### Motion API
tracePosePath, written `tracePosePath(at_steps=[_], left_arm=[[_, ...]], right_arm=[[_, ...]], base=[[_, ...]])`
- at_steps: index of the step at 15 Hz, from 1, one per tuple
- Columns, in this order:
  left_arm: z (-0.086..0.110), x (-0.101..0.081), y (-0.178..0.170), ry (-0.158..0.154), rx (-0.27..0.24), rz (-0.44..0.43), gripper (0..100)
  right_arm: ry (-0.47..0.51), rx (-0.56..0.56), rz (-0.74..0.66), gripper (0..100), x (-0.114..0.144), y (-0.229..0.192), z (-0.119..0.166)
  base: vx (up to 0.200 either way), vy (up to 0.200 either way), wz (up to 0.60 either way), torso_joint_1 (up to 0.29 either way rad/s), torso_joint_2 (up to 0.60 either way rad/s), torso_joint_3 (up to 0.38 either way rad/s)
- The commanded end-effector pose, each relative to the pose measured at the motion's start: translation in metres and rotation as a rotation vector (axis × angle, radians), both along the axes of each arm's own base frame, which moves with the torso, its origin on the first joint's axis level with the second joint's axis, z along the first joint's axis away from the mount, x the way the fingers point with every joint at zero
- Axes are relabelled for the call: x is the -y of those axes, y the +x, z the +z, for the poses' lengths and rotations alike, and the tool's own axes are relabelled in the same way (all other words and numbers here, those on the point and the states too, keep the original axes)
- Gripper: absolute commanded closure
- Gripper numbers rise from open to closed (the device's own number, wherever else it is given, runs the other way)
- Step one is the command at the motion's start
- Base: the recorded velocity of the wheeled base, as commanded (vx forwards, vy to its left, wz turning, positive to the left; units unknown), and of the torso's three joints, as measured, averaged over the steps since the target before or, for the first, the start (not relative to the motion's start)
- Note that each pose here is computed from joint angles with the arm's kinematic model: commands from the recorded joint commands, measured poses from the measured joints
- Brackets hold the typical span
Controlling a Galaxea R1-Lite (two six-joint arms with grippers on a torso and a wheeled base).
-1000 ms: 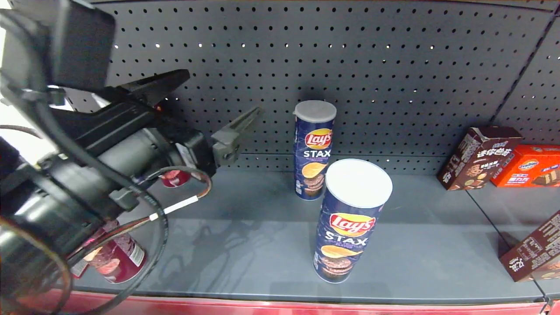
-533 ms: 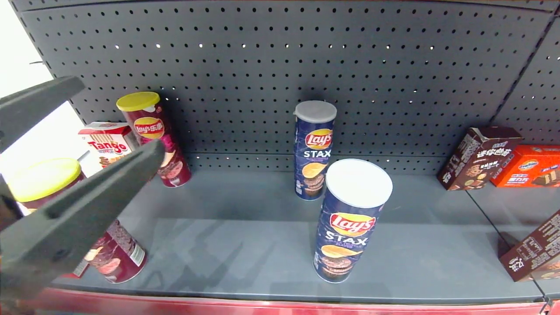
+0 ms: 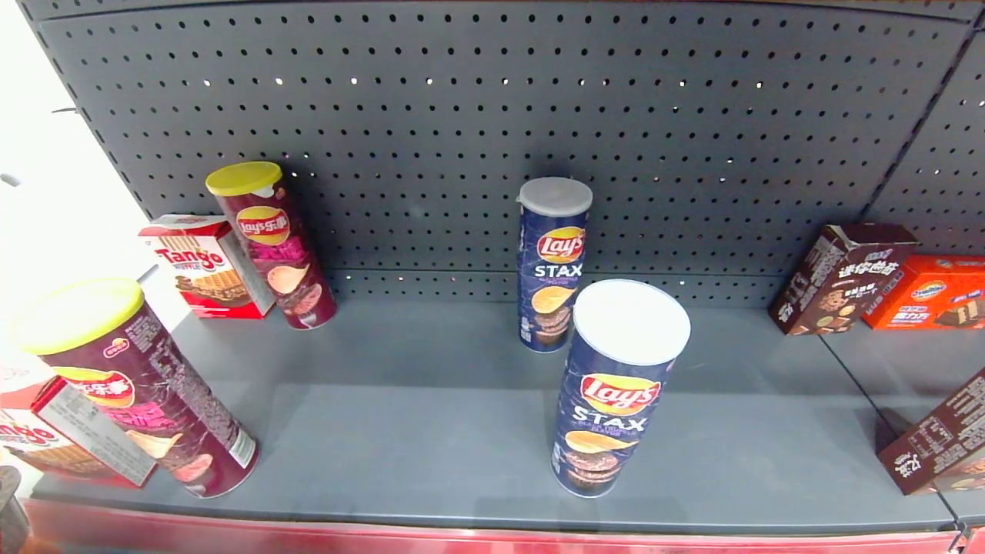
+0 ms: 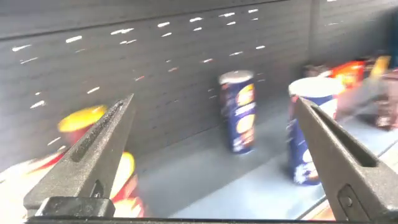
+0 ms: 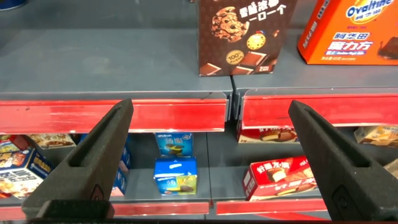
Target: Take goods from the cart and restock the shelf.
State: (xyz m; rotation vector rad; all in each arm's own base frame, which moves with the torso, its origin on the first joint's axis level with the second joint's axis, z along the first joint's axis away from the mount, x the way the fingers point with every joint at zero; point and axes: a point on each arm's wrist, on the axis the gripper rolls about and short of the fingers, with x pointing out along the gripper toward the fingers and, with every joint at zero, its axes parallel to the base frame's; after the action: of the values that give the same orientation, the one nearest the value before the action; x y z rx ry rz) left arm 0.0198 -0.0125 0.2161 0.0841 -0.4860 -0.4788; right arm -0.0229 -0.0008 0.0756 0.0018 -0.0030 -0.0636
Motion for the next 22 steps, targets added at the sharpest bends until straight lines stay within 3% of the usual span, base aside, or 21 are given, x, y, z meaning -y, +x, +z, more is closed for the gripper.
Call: tracePosePath(at_steps=[1, 3, 4, 5, 6, 8, 10, 18, 20, 22], left_arm=[[-0.032, -0.018, -0.021, -0.079, 0.024, 0.196, 0], [-0.044, -0.019, -0.025, -0.113, 0.01, 0.33, 0], [-0.044, -0.019, -0.025, -0.113, 0.01, 0.33, 0], [-0.059, -0.016, -0.03, -0.121, 0.015, 0.364, 0], [-0.063, -0.015, -0.032, -0.106, 0.018, 0.348, 0], [-0.077, -0.01, -0.035, -0.053, -0.054, 0.281, 0], [-0.09, -0.008, -0.039, -0.021, -0.117, 0.272, 0], [-0.129, -0.008, -0.041, 0.019, -0.398, 0.308, 0], [-0.134, -0.007, -0.04, 0.024, -0.447, 0.312, 0], [-0.134, -0.007, -0.04, 0.021, -0.45, 0.312, 0]], right_arm=[[0.0, -0.001, -0.001, 0, 0.0, 0.0, 0.0], [0.0, -0.001, -0.001, 0, 0.0, 0.0, 0.0], [0.0, -0.001, -0.001, 0, 0.0, 0.0, 0.0], [0.0, -0.001, 0.001, 0, 0.0, 0.0, 0.0], [0.0, -0.001, -0.001, 0, 0.0, 0.0, 0.0], [0.0, 0.0, -0.001, 0, 0.0, 0.0, 0.0], [0.0, -0.001, -0.001, 0, 0.0, 0.0, 0.0], [0.0, -0.001, -0.001, 0, 0.0, 0.0, 0.0], [0.0, -0.001, 0.001, 0, 0.0, 0.0, 0.0], [0.0, -0.001, -0.001, 0, 0.0, 0.0, 0.0]], base=[[0.0, 0.0, 0.0, 0.0, 0.0, 0.0], [0.0, 0.0, 0.0, 0.0, 0.0, 0.0], [0.0, 0.0, 0.0, 0.0, 0.0, 0.0], [0.0, 0.0, 0.0, 0.0, 0.0, 0.0], [0.0, 0.0, 0.0, 0.0, 0.0, 0.0], [0.0, 0.0, 0.0, 0.0, 0.0, 0.0], [0.0, 0.0, 0.0, 0.0, 0.0, 0.0], [0.0, 0.0, 0.0, 0.0, 0.0, 0.0], [0.0, 0.0, 0.0, 0.0, 0.0, 0.0], [0.0, 0.0, 0.0, 0.0, 0.0, 0.0]])
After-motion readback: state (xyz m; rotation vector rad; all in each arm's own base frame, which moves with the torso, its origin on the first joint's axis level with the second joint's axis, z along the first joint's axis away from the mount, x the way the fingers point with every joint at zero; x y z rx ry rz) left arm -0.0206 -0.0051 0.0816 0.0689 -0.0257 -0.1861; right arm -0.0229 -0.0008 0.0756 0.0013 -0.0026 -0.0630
